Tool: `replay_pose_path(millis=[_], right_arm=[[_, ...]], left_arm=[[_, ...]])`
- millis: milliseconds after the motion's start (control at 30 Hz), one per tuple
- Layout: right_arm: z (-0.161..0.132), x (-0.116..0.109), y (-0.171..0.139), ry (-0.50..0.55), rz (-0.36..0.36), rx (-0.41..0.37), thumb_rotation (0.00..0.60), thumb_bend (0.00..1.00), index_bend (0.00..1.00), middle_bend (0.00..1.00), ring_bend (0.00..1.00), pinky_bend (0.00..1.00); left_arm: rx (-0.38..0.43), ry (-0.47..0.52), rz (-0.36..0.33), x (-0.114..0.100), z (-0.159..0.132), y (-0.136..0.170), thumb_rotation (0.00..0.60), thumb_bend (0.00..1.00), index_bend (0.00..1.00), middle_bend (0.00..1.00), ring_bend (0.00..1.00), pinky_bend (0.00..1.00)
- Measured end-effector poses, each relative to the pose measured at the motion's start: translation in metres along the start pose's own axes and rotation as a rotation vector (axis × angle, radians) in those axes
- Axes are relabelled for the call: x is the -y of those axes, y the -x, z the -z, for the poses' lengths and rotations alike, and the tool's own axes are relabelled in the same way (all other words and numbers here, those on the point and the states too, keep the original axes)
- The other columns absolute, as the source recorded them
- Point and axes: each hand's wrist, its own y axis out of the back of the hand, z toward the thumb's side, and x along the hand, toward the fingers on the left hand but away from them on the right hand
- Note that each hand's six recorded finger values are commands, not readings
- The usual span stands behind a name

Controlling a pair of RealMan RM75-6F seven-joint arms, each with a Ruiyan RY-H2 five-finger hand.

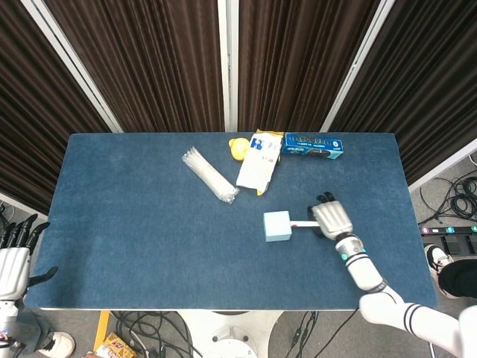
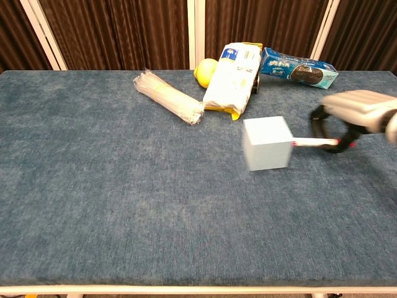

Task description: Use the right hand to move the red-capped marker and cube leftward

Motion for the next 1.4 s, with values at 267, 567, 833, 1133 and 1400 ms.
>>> replay_pose_path(millis=[267, 567, 833, 1133, 1400], right_arm=[[-0.070, -0.016, 0.028, -0.010, -0.005, -0.109, 0.600, 0.45, 0.64, 0.57, 0.17, 0.11], [-0.074, -0.024, 0.017, -0.064, -0.018, -0.117, 0.600, 0.45, 0.64, 0.57, 0.17, 0.11], [-0.086, -0.024, 0.014, -0.084, -0.037, -0.143, 0.600, 0.45, 0.64, 0.57, 0.17, 0.09], [-0.143, -0.024, 0.025, -0.084, -0.050, -0.223, 0.600, 0.45, 0.64, 0.58, 0.17, 0.08], [-0.194, -0.031, 0.036, -0.067, -0.043, -0.266, 0.600, 0.45, 0.65, 0.58, 0.17, 0.08]], left_arm=[[-0.016, 0.000, 0.002, 0.000, 0.005, 0.004, 0.600, 0.05, 0.22, 0.15, 0.12, 0.10], [-0.008, 0.000, -0.003, -0.002, 0.001, 0.002, 0.600, 0.05, 0.22, 0.15, 0.12, 0.10], [0.001, -0.002, -0.006, -0.003, -0.002, 0.001, 0.600, 0.05, 0.22, 0.15, 0.12, 0.10], [-0.006, -0.003, -0.006, -0.004, -0.002, 0.003, 0.600, 0.05, 0.22, 0.15, 0.12, 0.10], [-0.004, -0.008, -0.004, -0.004, 0.000, 0.004, 0.600, 0.05, 0.22, 0.15, 0.12, 0.10]])
